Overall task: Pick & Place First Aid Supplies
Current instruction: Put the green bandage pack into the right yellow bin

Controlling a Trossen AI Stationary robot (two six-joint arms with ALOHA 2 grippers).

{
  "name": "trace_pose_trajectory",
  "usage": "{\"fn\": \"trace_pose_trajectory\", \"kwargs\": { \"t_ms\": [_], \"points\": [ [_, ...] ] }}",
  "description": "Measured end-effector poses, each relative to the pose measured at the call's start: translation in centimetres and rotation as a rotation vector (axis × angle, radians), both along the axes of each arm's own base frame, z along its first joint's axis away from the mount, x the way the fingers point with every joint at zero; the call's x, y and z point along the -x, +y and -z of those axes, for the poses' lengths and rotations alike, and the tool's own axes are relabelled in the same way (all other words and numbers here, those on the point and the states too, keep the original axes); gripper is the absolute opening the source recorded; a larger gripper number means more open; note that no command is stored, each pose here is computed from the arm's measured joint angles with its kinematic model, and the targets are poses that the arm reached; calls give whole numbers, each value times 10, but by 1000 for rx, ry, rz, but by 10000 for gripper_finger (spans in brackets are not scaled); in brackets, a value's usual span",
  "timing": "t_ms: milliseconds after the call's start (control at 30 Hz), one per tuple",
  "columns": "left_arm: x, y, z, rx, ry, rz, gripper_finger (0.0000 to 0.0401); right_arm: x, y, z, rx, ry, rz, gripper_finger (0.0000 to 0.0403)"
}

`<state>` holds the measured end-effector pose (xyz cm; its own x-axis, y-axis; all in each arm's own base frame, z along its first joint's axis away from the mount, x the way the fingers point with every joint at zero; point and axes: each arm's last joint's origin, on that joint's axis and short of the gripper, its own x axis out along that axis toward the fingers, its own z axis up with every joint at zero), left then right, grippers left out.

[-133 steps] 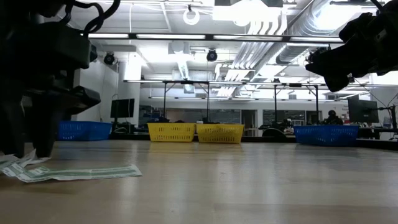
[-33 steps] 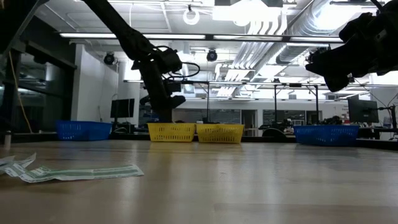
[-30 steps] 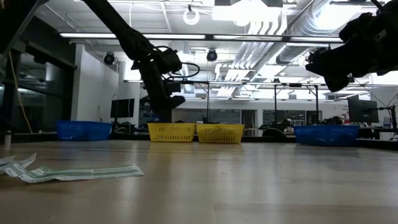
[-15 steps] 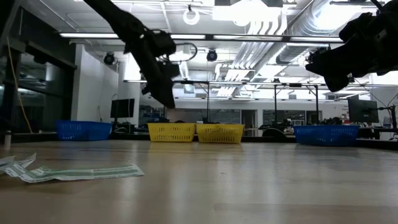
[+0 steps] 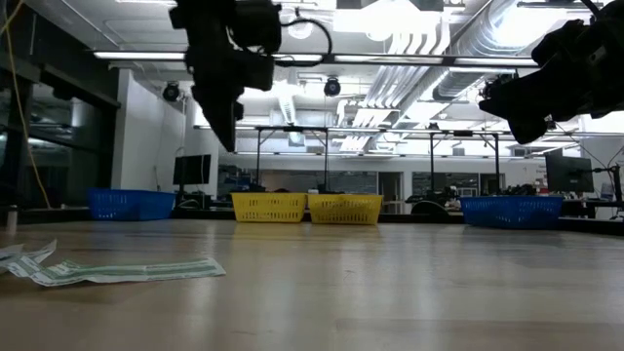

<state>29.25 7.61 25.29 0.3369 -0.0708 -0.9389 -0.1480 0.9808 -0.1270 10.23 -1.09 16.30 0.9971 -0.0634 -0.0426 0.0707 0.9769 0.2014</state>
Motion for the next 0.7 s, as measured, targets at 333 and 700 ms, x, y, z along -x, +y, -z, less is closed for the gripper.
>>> {"fn": "trace_pose_trajectory", "kwargs": {
  "t_ms": [333,700],
  "points": [
    [1,-114,33,-78,49,298,96,0,0,0,0,0,0,129],
    [2,-181,46,-100,-193,496,96,0,0,0,0,0,0,129]
  ]
}}
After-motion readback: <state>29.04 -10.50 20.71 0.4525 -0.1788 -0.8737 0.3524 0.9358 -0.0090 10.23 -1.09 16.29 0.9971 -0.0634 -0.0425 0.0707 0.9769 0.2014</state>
